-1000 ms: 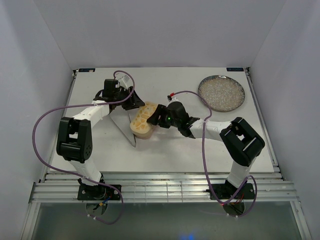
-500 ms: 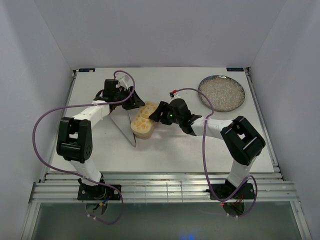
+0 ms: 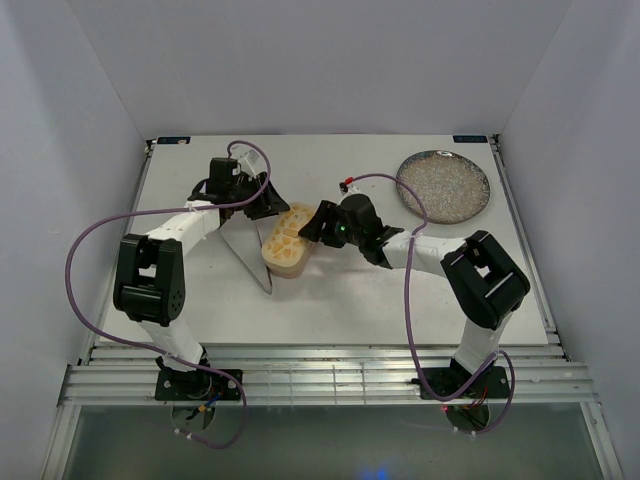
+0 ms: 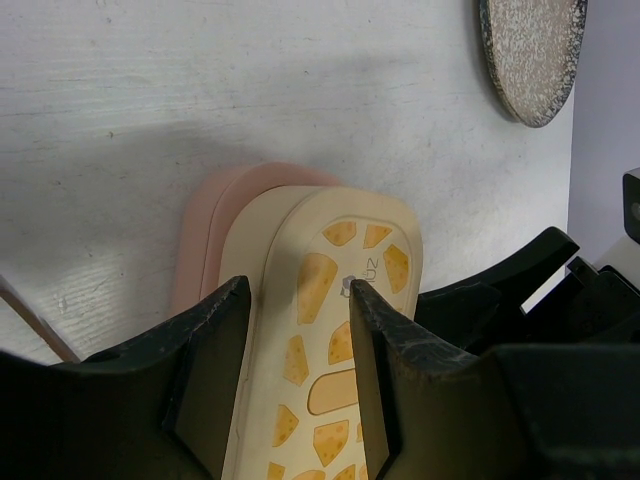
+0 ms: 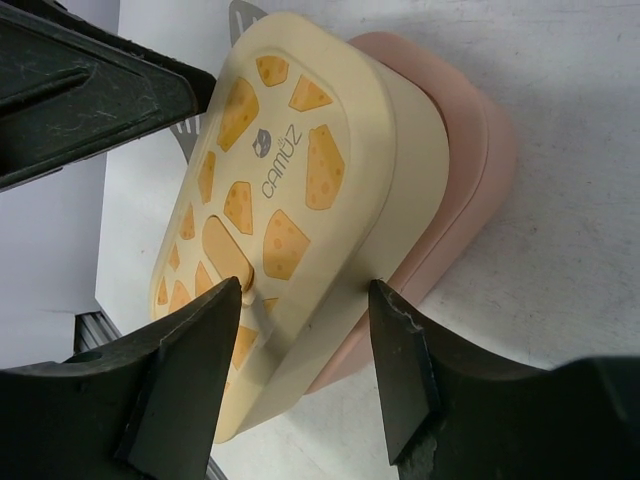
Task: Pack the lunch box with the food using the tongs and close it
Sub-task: Place the packing box into the packing box.
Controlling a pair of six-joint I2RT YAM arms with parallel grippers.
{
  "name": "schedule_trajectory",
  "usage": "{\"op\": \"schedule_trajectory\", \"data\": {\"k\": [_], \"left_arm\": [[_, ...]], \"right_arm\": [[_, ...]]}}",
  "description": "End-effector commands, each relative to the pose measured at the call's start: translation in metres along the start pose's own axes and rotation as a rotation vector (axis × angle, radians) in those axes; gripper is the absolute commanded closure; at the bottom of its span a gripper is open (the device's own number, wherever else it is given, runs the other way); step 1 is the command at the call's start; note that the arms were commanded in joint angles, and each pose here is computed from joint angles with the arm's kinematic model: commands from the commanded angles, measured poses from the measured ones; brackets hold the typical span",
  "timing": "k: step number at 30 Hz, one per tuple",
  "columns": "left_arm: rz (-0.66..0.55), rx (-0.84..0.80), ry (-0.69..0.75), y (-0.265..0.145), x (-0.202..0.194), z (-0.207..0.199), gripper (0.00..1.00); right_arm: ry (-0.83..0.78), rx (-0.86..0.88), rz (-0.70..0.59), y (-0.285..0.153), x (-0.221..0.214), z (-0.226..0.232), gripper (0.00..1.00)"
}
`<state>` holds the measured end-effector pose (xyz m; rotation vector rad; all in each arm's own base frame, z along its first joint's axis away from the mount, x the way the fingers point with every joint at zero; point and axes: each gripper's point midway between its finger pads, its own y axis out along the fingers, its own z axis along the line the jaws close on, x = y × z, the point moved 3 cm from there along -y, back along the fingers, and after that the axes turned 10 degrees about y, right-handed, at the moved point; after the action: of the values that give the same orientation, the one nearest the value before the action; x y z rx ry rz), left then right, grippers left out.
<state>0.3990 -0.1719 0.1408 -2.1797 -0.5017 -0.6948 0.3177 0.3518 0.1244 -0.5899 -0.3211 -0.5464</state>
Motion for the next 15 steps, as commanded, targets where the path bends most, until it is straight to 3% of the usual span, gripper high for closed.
{"op": "schedule_trajectory", "data": {"k": [1, 15], "left_arm": [[-0.045, -0.008, 0.034, -0.0027, 0.0183, -0.0090, 0.45], [-0.039, -0.050, 0.044, 0.0070, 0.0209, -0.0153, 0.45]], "right_arm": [[-0.024, 0.031, -0.020, 0.0062, 0.0115, 0.0097, 0.41], [-0.024, 0.023, -0.030, 0.0052, 0.0184, 0.0057, 0.41]]}}
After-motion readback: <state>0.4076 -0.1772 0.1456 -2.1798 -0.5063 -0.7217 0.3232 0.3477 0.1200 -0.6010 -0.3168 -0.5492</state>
